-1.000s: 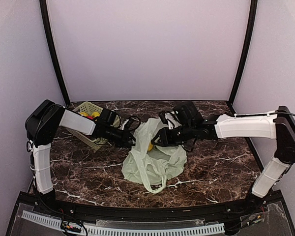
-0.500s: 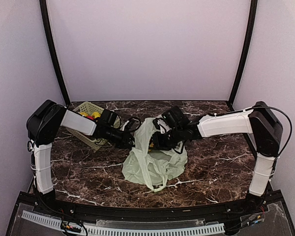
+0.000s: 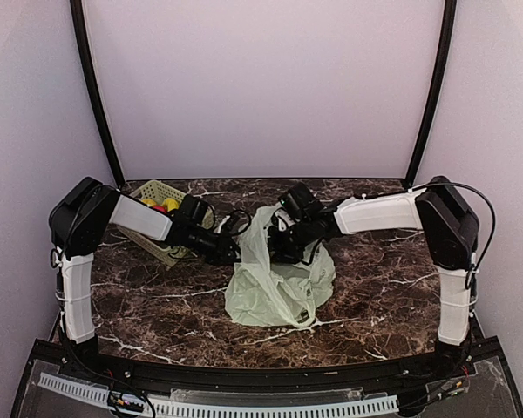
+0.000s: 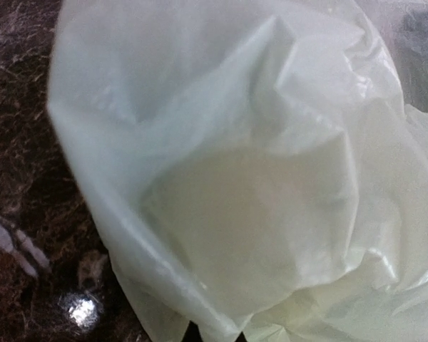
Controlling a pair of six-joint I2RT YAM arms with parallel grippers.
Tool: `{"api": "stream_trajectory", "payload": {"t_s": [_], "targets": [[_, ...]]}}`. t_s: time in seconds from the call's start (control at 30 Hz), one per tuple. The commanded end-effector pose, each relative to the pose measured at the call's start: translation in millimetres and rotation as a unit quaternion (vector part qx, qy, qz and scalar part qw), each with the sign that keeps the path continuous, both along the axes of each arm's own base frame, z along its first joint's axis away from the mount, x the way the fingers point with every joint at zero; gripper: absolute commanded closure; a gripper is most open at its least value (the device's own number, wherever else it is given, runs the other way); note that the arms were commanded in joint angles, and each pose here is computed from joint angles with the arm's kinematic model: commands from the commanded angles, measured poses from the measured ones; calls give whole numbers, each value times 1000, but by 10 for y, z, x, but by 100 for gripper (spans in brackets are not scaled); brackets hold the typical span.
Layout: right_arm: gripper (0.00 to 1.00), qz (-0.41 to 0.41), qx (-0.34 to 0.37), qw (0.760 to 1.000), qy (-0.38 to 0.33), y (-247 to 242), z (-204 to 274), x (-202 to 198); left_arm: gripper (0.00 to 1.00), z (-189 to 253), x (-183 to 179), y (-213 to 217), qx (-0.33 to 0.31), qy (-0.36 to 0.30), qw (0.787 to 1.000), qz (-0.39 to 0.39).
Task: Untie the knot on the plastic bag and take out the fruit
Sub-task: Pick up the fake fruit from the takeout bag.
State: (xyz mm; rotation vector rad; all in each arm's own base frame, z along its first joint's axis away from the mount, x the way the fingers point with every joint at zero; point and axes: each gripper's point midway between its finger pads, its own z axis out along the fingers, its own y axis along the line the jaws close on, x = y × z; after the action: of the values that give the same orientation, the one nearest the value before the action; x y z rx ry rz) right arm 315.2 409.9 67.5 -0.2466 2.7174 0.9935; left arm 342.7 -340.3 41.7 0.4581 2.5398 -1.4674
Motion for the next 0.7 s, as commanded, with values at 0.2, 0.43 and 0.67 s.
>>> {"api": "stream_trajectory", "payload": {"t_s": [0.2,0.43,0.67], "targets": [[28,-7,-2,1000,25,65,-129,284,99,74,-45,-60,-16,6,999,-27],[25,31,18,999,30,286,-219,350,99,124,-134,-104,-42,14,997,-61],[47,59,45,997,35,407,-279,320,99,133,-213,-122,-60,26,994,-83]]}}
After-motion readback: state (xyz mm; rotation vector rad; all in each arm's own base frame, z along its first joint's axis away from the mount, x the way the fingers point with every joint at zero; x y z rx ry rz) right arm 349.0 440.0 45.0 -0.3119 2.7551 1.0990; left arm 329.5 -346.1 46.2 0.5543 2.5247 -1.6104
